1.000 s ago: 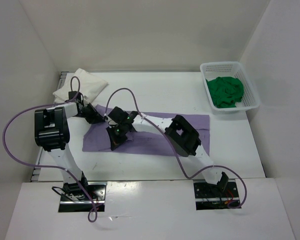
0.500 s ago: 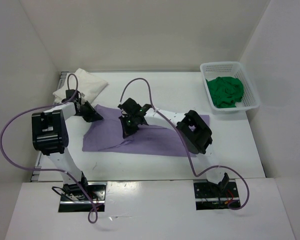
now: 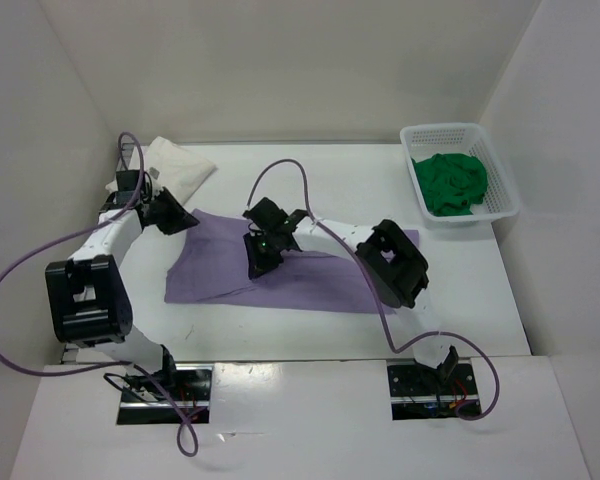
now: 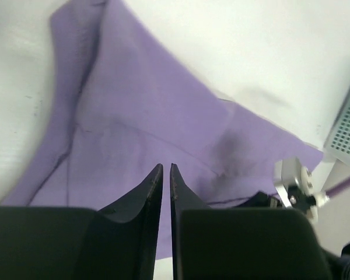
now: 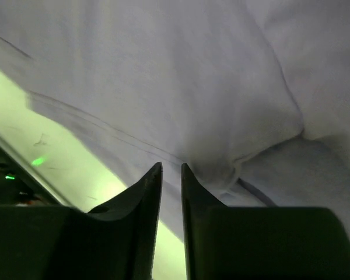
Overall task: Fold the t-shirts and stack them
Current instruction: Fold the other side of the tshirt into a rectangle, then rotate the tshirt 90 degrees
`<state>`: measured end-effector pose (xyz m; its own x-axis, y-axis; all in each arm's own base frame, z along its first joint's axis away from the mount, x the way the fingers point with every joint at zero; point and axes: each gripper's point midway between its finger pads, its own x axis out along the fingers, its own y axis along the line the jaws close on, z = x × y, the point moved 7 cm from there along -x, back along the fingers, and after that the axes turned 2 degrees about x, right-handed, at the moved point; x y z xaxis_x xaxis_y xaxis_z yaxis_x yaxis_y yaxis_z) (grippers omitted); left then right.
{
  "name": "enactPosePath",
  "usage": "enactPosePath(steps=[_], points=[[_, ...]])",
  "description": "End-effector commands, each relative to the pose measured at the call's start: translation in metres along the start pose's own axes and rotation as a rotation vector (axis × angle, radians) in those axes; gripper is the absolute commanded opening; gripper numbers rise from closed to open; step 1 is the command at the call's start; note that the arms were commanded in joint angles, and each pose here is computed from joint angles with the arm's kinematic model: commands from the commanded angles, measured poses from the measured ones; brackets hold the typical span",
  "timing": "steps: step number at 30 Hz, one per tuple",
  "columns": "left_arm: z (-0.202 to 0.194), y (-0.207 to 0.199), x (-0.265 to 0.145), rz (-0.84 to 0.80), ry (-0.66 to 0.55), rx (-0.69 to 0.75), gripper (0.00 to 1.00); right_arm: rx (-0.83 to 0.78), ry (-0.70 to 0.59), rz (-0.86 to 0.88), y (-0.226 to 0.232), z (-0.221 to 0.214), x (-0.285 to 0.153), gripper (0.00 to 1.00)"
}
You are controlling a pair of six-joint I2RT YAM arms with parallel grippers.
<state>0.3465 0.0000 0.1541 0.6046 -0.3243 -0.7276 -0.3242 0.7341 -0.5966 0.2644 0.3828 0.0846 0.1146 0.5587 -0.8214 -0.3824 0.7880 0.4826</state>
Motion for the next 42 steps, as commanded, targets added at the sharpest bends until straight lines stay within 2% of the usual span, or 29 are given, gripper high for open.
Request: enactPosePath(steps=[1,2,3,8,10,14,15,16,17,19,20,22,28,30,31,34,37,38,39,40,42], points=[[0.002,-0.033,-0.027,-0.097,-0.06,0.098,0.15,-0.041,-0.162,0.119,0.029,0.055,-0.058,0.26],[-0.004,-0.041,-0.03,-0.11,-0.048,0.118,0.16,-0.045,-0.161,0.14,0.026,0.062,-0.059,0.36],[-0.006,-0.049,-0.037,-0.13,-0.065,0.152,0.16,-0.037,-0.201,0.136,0.018,0.081,-0.068,0.39],[-0.026,-0.068,-0.061,-0.174,-0.102,0.245,0.15,-0.03,-0.282,0.075,-0.021,0.128,-0.06,0.48],[-0.036,-0.072,-0.07,-0.219,-0.092,0.273,0.15,-0.027,-0.273,0.036,-0.039,0.138,-0.055,0.53],[-0.055,-0.075,-0.102,-0.288,-0.155,0.356,0.15,-0.046,-0.275,0.025,-0.057,0.163,-0.031,0.64],[-0.065,-0.07,-0.103,-0.288,-0.136,0.349,0.18,-0.059,-0.265,0.035,-0.057,0.164,-0.027,0.69],[-0.073,-0.072,-0.113,-0.325,-0.137,0.364,0.25,-0.094,-0.269,0.057,-0.053,0.171,-0.028,0.71],[-0.079,-0.07,-0.115,-0.337,-0.123,0.374,0.28,-0.096,-0.215,0.089,-0.059,0.165,-0.01,0.72],[-0.093,-0.062,-0.11,-0.354,-0.06,0.357,0.34,-0.118,-0.178,0.131,-0.056,0.165,-0.005,0.76],[-0.099,-0.062,-0.112,-0.39,-0.036,0.361,0.42,-0.114,-0.152,0.153,-0.056,0.162,0.001,0.78],[-0.103,-0.061,-0.112,-0.41,-0.012,0.358,0.49,-0.118,-0.093,0.209,-0.059,0.155,0.015,0.82],[-0.098,-0.073,-0.118,-0.483,-0.044,0.397,0.8,-0.174,0.02,0.408,-0.041,0.136,0.025,0.82],[-0.097,-0.075,-0.12,-0.484,-0.061,0.393,0.88,-0.17,0.059,0.451,-0.041,0.128,0.025,0.78],[-0.101,-0.069,-0.114,-0.479,-0.051,0.386,1.0,-0.163,0.072,0.46,-0.042,0.125,0.026,0.7],[-0.106,-0.064,-0.109,-0.49,-0.042,0.352,1.0,-0.156,0.089,0.474,-0.043,0.12,0.028,0.56],[-0.113,-0.06,-0.106,-0.497,-0.023,0.33,1.0,-0.132,0.069,0.447,-0.043,0.126,0.03,0.25],[-0.111,-0.061,-0.107,-0.502,-0.03,0.336,0.93,-0.13,0.044,0.439,-0.04,0.131,0.028,0.12],[-0.114,-0.063,-0.108,-0.523,-0.012,0.328,0.68,-0.088,0.004,0.407,-0.043,0.142,0.025,0.06],[-0.114,-0.062,-0.107,-0.523,-0.012,0.327,0.56,-0.061,-0.027,0.393,-0.046,0.149,0.022,0.01],[-0.115,-0.062,-0.105,-0.508,-0.016,0.322,0.39,0.058,-0.095,0.358,-0.062,0.17,0.012,0.0]])
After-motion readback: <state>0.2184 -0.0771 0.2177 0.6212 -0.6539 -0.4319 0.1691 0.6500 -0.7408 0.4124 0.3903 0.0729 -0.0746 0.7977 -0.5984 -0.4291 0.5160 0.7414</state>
